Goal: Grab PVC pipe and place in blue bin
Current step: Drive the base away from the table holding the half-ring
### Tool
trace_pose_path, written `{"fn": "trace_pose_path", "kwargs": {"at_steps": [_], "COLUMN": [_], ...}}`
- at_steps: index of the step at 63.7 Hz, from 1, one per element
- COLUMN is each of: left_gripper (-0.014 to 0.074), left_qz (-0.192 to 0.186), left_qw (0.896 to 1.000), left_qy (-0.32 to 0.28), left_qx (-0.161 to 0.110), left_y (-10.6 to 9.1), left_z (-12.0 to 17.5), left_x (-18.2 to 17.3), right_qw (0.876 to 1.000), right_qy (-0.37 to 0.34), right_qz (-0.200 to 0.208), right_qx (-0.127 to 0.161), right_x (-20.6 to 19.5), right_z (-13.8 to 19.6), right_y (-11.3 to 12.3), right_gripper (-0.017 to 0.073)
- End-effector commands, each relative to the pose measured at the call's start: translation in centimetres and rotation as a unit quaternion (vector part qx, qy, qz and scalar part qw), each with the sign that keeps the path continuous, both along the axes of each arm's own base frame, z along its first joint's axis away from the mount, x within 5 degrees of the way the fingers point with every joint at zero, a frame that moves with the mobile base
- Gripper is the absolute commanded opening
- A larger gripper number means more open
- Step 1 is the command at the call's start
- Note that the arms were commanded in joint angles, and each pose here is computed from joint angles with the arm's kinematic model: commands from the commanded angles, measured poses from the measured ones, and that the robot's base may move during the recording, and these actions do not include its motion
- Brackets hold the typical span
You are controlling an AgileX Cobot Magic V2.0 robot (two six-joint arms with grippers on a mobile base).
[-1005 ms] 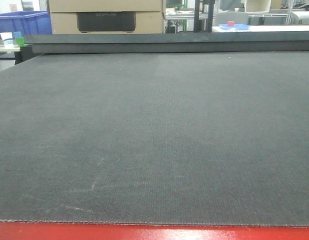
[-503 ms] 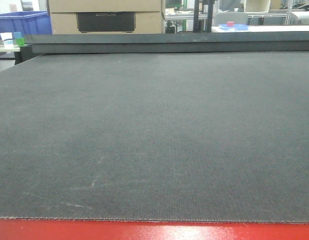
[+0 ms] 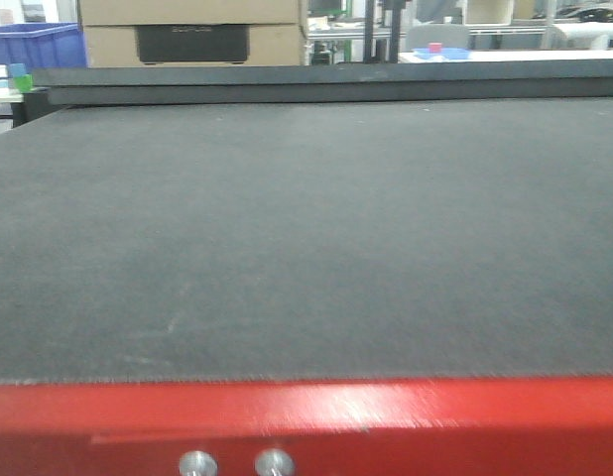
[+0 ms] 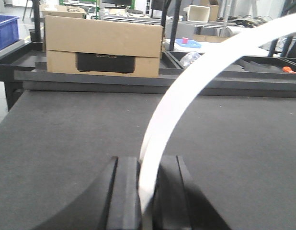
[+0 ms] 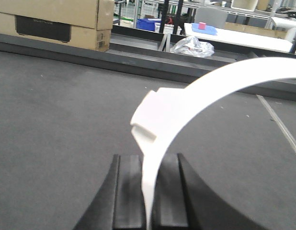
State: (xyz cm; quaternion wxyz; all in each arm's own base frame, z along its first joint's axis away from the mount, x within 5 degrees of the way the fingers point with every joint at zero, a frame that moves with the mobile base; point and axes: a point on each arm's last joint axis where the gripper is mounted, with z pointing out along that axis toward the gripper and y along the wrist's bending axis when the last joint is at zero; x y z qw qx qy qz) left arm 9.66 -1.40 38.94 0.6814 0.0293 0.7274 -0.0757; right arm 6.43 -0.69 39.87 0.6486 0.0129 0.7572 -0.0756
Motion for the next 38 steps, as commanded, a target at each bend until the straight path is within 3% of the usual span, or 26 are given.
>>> {"fn": "trace_pose_path", "kwargs": {"at_steps": [1,38], "left_gripper": [-0.0111,-0.0111], "left_qz": [0.001,0.001], "left_qw": [1.0,1.0], "left_qy": [-0.018,-0.021], "left_qx": [-0.003,-0.004], "left_y": [0.03,0.04], "left_z": [0.4,0.46], "left_x": [-0.21,-0.39], "right_qw": [1.0,1.0], "right_qy": [-0.015,-0.015], "right_qz": [-0.003,-0.003], "right_qx": [-0.01,-0.01], "right_x": [-0.11,-0.11], "right_z": [0.25,0.25], "right_y": [-0.05,-0.05], "right_gripper": [-0.0162,-0.0162]}}
